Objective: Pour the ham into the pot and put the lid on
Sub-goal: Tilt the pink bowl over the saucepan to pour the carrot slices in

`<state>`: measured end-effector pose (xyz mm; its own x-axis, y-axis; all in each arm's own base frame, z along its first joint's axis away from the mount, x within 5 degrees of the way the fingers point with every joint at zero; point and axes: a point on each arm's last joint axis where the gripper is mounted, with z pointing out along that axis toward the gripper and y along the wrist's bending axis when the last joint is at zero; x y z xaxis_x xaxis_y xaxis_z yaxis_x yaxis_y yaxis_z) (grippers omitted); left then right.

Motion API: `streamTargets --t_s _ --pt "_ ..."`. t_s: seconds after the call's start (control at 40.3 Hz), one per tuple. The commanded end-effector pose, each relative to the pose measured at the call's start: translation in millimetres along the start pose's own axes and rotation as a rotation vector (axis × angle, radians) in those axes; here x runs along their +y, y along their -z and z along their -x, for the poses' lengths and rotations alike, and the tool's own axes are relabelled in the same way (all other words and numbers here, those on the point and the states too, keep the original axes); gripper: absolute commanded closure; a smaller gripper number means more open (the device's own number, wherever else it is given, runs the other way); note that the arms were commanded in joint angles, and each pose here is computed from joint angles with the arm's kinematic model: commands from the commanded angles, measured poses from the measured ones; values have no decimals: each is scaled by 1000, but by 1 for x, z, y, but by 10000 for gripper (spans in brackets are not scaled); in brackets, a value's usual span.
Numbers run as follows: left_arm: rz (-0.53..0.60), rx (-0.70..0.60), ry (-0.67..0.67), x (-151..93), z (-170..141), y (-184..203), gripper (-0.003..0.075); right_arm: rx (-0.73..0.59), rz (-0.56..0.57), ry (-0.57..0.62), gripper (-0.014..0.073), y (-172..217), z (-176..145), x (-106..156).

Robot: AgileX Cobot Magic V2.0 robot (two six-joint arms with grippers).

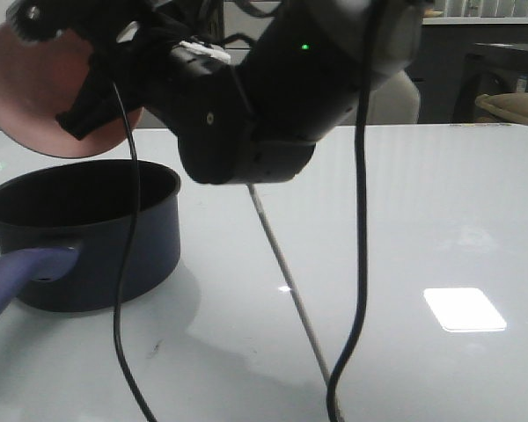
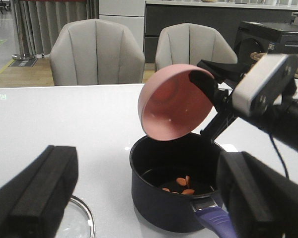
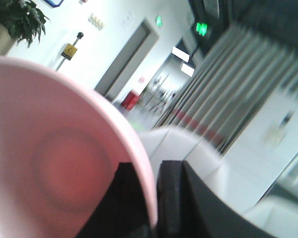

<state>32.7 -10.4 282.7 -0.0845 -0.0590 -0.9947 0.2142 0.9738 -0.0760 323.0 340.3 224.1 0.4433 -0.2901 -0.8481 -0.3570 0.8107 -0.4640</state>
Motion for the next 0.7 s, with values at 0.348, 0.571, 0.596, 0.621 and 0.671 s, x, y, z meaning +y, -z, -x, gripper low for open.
streamTargets --t_s 0.348,0.571,0.596,0.621,0.671 --pt "-12 -81 12 -1 13 1 114 322 272 -543 457 0 98 -59" --pt "-12 -81 12 -1 13 1 114 544 435 -541 457 14 89 -83" --pt "-12 -81 12 -1 13 1 113 564 438 -543 457 15 87 -90" --pt "-12 -81 12 -1 13 1 114 595 447 -545 457 16 83 -96" --pt "-12 -81 12 -1 13 1 114 638 453 -547 457 19 79 -110"
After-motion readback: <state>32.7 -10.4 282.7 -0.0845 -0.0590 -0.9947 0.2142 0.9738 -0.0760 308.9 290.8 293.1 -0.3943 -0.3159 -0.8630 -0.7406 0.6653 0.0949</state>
